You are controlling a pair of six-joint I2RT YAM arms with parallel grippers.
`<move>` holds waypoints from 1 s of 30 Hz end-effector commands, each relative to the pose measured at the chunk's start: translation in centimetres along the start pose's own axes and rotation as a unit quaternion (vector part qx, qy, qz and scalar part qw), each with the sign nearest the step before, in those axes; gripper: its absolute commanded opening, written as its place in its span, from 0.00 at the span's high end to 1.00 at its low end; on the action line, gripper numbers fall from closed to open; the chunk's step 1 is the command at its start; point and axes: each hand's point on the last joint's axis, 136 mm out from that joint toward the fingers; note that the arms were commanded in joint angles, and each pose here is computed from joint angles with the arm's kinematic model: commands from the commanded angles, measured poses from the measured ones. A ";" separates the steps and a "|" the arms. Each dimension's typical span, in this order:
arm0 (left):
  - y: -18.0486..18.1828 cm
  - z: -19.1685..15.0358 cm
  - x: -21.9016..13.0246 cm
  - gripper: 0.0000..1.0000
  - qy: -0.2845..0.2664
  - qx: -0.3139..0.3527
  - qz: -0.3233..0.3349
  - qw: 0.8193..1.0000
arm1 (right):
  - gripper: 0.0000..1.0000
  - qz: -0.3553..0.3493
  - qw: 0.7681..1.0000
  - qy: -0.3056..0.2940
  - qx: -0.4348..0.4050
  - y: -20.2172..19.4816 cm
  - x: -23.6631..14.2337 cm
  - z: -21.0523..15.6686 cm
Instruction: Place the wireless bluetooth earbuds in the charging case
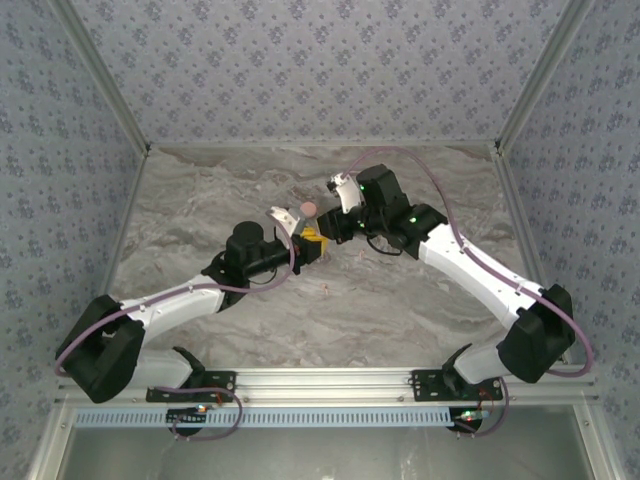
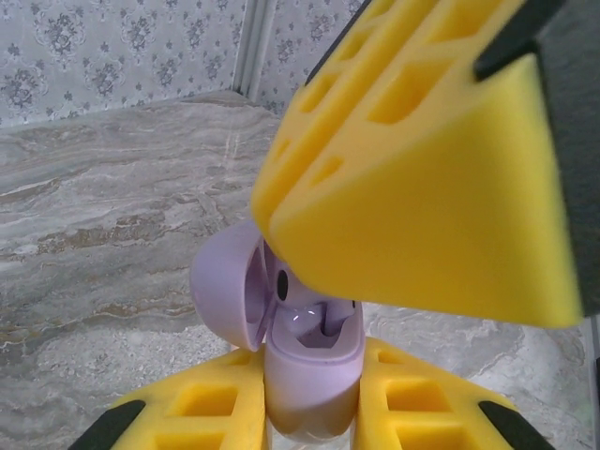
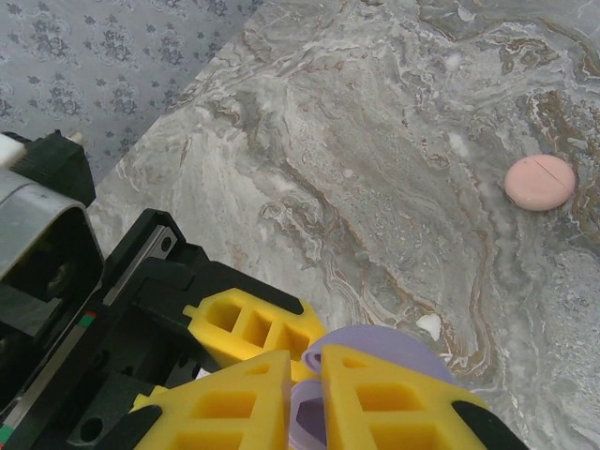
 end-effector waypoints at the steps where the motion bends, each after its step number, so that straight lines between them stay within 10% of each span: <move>1: -1.0 2.5 -0.4 0.79 -0.036 0.015 -0.002 0.999 | 0.81 0.007 1.000 -0.015 -0.013 1.1 -1.4 1.0; 30: -4.1 3.3 -0.6 0.79 -0.031 0.027 -0.079 0.996 | 0.81 -0.112 0.990 0.010 0.081 -7.4 -2.8 -3.0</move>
Point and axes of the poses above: each hand's point on the last joint's axis, 136 mm out from that joint toward the fingers, its own x axis out along the fingers, its own y axis along the line the jaws close on, z = x × y, and after that the axes turned 11 degrees about -x, right-handed
